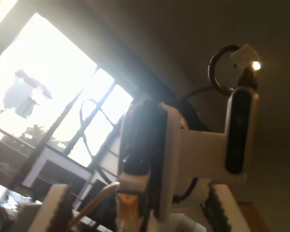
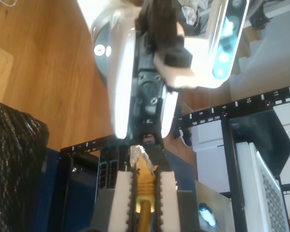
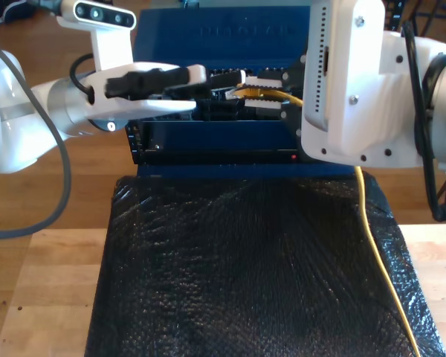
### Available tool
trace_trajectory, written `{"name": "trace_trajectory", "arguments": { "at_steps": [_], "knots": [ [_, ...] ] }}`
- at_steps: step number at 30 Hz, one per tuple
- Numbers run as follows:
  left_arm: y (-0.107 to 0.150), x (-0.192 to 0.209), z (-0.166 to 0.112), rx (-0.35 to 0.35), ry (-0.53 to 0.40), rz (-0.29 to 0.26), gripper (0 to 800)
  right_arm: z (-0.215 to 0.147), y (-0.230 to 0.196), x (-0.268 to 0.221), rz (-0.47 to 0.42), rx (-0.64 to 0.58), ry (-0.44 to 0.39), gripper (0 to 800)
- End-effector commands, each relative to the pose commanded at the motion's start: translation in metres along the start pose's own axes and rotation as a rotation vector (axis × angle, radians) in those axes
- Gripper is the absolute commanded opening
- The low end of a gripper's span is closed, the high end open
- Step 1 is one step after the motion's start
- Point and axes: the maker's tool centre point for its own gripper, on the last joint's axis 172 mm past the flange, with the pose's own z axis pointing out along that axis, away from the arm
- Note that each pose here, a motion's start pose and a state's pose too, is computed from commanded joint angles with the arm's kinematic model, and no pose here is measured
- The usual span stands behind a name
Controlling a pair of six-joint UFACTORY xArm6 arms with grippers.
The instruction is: Grab the cable and plug it in
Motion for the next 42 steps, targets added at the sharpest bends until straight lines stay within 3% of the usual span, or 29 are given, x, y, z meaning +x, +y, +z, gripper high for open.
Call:
{"name": "trace_trajectory", "arguments": {
  "at_steps": [3,9,17,23,31,36,42],
  "knots": [
    [-0.016,0.005,-0.012,0.086,0.010,0.012,790,0.006,0.000,-0.004,0.053,0.009,-0.009,3],
    [-0.050,-0.020,-0.036,0.265,-0.091,-0.031,794,0.018,0.002,-0.014,0.081,0.028,-0.031,3],
    [-0.057,-0.022,-0.073,0.487,-0.251,0.026,795,0.033,0.000,-0.016,0.097,0.074,-0.037,3],
    [-0.055,-0.038,-0.101,0.615,-0.425,0.062,795,0.049,-0.019,-0.032,0.223,0.171,-0.069,3],
    [-0.044,-0.052,-0.133,0.720,-0.586,0.104,795,0.038,-0.037,-0.092,0.384,0.277,-0.167,2],
    [-0.035,-0.063,-0.154,0.772,-0.700,0.113,798,0.044,-0.053,-0.111,0.435,0.349,-0.194,3],
    [-0.025,-0.069,-0.166,0.802,-0.816,0.180,800,0.036,-0.055,-0.140,0.492,0.411,-0.272,2]
  ]
}}
